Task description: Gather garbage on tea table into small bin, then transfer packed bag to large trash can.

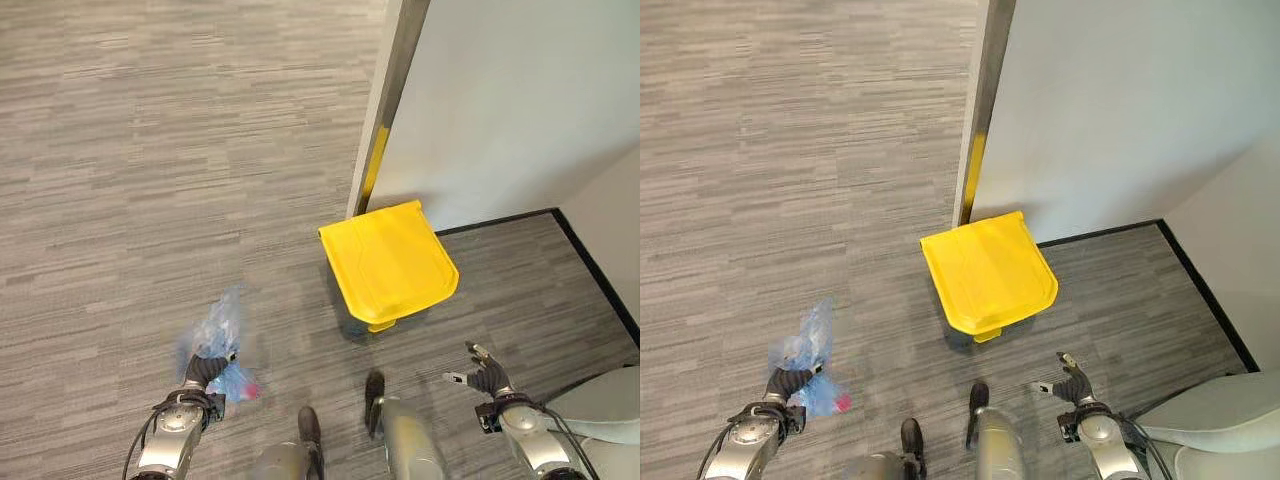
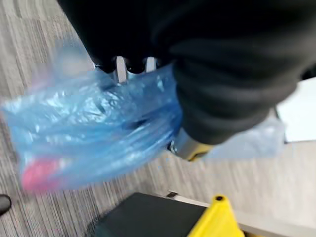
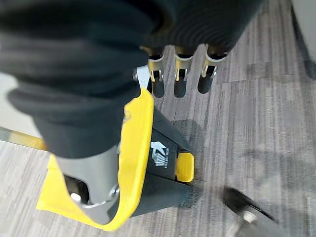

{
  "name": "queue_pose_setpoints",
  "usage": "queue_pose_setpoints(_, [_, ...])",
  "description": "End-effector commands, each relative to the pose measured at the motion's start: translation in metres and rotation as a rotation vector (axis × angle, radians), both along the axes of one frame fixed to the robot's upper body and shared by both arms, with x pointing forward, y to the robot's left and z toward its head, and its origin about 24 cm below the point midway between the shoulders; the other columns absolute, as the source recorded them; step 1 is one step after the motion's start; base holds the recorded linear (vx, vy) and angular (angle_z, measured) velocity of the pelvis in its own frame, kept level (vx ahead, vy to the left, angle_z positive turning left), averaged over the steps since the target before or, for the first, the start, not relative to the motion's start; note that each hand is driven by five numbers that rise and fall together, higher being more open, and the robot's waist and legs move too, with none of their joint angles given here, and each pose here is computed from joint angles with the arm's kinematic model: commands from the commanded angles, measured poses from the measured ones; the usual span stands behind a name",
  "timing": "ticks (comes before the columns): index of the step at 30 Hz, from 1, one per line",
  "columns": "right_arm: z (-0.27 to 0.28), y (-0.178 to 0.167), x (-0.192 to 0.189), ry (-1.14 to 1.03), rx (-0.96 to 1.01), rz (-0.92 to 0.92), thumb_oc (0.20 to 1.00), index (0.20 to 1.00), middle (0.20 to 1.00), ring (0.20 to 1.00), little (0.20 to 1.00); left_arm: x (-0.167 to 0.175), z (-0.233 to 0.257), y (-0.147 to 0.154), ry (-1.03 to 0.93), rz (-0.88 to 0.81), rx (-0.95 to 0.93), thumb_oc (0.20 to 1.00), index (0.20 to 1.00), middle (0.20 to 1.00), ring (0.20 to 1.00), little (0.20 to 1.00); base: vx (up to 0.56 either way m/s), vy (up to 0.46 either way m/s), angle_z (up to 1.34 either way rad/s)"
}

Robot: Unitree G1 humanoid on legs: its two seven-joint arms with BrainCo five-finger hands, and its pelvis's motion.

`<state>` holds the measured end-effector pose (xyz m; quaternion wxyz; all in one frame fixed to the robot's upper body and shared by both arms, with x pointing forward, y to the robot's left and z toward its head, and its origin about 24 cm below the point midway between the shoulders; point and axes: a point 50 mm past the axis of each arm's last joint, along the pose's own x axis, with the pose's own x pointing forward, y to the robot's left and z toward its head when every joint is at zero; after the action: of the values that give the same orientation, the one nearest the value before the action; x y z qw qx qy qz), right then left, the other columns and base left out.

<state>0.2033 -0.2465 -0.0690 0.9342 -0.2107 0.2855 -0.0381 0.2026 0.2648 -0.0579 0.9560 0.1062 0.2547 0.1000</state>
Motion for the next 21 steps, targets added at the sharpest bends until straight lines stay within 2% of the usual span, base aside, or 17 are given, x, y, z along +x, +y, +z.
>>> queue_pose_setpoints(1, [0.005,-0.01,0.001,-0.028,-0.036,-0.002,1.0,1.0,1.0,1.0,1.0,0.016,0.03,0.005,-0.16,-0.03,0.026,0.2,0.2,0.2,0.2,0.2,0.27,-0.121,0.94])
queue_pose_setpoints(10, [0.001,-0.022,-0.01,0.003,-0.036,-0.037,1.0,1.0,1.0,1.0,1.0,0.007,0.017,-0.002,-0.105,-0.044,-0.003,0.2,0.2,0.2,0.2,0.2,0.38,-0.254,0.37])
queue_pose_setpoints(12, [0.004,-0.028,-0.01,-0.02,-0.025,-0.074,1.0,1.0,1.0,1.0,1.0,0.01,0.015,-0.009,-0.112,-0.044,-0.027,0.2,0.2,0.2,0.2,0.2,0.02,-0.006,0.11])
queue_pose_setpoints(13, [-0.002,-0.034,-0.019,0.014,-0.033,-0.112,1.0,1.0,1.0,1.0,1.0,0.003,0.005,-0.003,-0.05,-0.01,-0.002,0.2,0.2,0.2,0.2,0.2,-0.01,0.064,0.06])
queue_pose_setpoints(14, [0.003,-0.037,-0.016,-0.006,-0.041,-0.115,1.0,1.0,1.0,1.0,1.0,0.008,0.013,-0.005,-0.106,-0.031,-0.014,0.2,0.2,0.2,0.2,0.2,0.02,0.108,0.42])
queue_pose_setpoints(16, [0.009,-0.036,-0.008,-0.046,-0.03,-0.12,1.0,1.0,1.0,1.0,1.0,0.021,0.024,-0.009,-0.152,-0.064,-0.011,0.2,0.2,0.2,0.2,0.2,-0.03,0.112,0.23])
queue_pose_setpoints(21, [0.01,-0.018,0.005,-0.088,0.079,-0.123,1.0,1.0,1.0,1.0,1.0,0.023,0.03,-0.003,-0.173,-0.058,0.002,0.2,0.2,0.2,0.2,0.2,-0.06,0.136,-0.51])
